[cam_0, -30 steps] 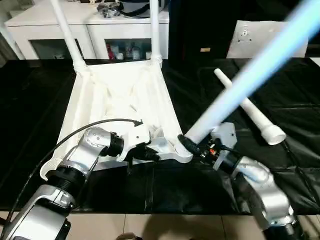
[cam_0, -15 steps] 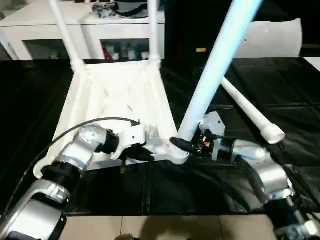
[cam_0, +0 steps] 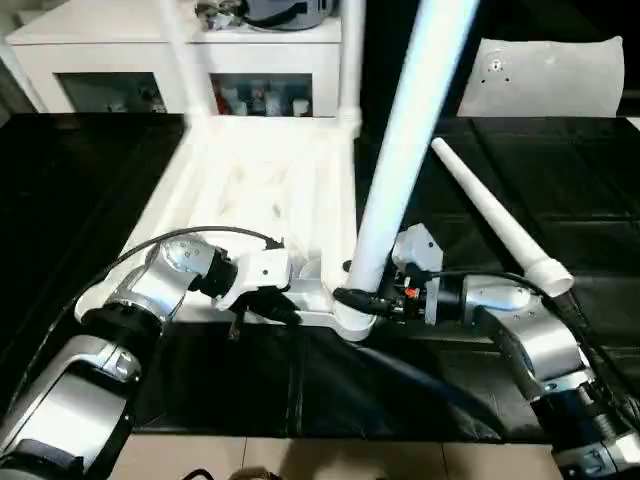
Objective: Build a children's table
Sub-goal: Insert table leg to table base
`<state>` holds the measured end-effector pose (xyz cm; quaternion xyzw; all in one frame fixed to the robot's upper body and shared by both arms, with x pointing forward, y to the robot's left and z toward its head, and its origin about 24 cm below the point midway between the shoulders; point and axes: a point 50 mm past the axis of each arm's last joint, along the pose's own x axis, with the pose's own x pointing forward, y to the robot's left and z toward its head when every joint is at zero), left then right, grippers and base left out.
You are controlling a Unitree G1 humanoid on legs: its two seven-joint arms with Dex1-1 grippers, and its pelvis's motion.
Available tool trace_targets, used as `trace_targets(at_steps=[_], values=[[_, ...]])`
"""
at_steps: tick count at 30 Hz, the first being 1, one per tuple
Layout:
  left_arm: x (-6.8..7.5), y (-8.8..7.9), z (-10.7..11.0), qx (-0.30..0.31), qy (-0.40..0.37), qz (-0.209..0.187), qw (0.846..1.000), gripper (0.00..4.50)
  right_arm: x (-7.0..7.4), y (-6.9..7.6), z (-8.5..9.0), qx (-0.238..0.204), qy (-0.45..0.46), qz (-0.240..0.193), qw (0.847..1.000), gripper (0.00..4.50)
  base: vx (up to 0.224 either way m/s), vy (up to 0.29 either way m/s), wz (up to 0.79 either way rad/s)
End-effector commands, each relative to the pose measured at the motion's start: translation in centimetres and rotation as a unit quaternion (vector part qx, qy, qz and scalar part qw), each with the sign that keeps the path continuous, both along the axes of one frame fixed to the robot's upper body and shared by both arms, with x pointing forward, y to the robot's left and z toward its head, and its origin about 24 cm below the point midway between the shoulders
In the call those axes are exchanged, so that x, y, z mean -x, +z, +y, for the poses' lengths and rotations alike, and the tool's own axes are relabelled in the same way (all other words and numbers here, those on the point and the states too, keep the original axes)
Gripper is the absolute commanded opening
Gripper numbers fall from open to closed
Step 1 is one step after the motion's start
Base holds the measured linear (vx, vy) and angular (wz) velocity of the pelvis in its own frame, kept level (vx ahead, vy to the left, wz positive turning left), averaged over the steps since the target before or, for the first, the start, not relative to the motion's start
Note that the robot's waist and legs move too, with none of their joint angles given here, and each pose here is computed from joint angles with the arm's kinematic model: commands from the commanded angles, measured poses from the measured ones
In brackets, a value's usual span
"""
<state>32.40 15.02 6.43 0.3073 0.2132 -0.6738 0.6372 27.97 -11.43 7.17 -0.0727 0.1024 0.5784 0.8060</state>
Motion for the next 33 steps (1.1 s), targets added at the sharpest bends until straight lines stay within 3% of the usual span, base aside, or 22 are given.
trace_targets(at_steps=[1,4,9,12,17,23,27,29,31,33], values=[[-0.8,1.0,0.3,-0.006,0.015,-0.033,0.999,0.0,3.2,-5.5,1.4,0.052,0.047,0.134,0.988,1.88,0.0,0.0,0.0],[-0.7,0.9,0.4,-0.003,0.02,-0.028,0.999,0.0,2.8,-5.5,1.6,0.046,0.025,0.127,0.991,1.88,0.0,0.0,0.0],[-0.5,1.2,0.9,0.046,0.098,-0.026,0.994,0.0,0.8,-4.9,2.4,0.024,-0.078,0.095,0.992,1.88,0.0,0.0,0.0],[0.8,1.1,0.7,0.074,0.14,-0.024,0.987,0.0,-0.5,-4.8,2.7,0.018,-0.148,0.075,0.986,1.88,0.0,0.0,0.0],[4.0,0.6,-1.6,0.103,0.203,-0.002,0.974,0.0,-2.2,-4.6,3.4,0.001,-0.254,0.065,0.965,1.88,-0.023,0.017,-0.13],[5.2,0.6,-5.1,0.118,0.248,0.008,0.961,0.0,-3.3,-4.8,4.3,0.001,-0.299,0.073,0.951,1.88,0.0,0.0,0.0],[5.2,0.2,-5.5,0.107,0.273,0.01,0.956,0.0,-3.5,-4.5,5.1,-0.008,-0.289,0.067,0.955,1.88,0.0,0.0,0.0],[4.7,-0.2,-4.7,0.069,0.278,-0.023,0.958,0.0,-3.5,-4.3,5.2,-0.019,-0.289,0.066,0.955,1.88,0.0,0.0,0.0],[4.0,-0.5,-3.9,0.067,0.302,-0.038,0.95,0.0,-3.4,-4.1,5.0,-0.03,-0.289,0.057,0.955,1.88,0.0,0.0,0.0],[3.8,-0.7,-2.8,0.048,0.272,-0.055,0.96,0.0,-3.6,-2.8,4.2,-0.086,-0.304,0.036,0.948,1.88,0.0,0.0,0.0]])
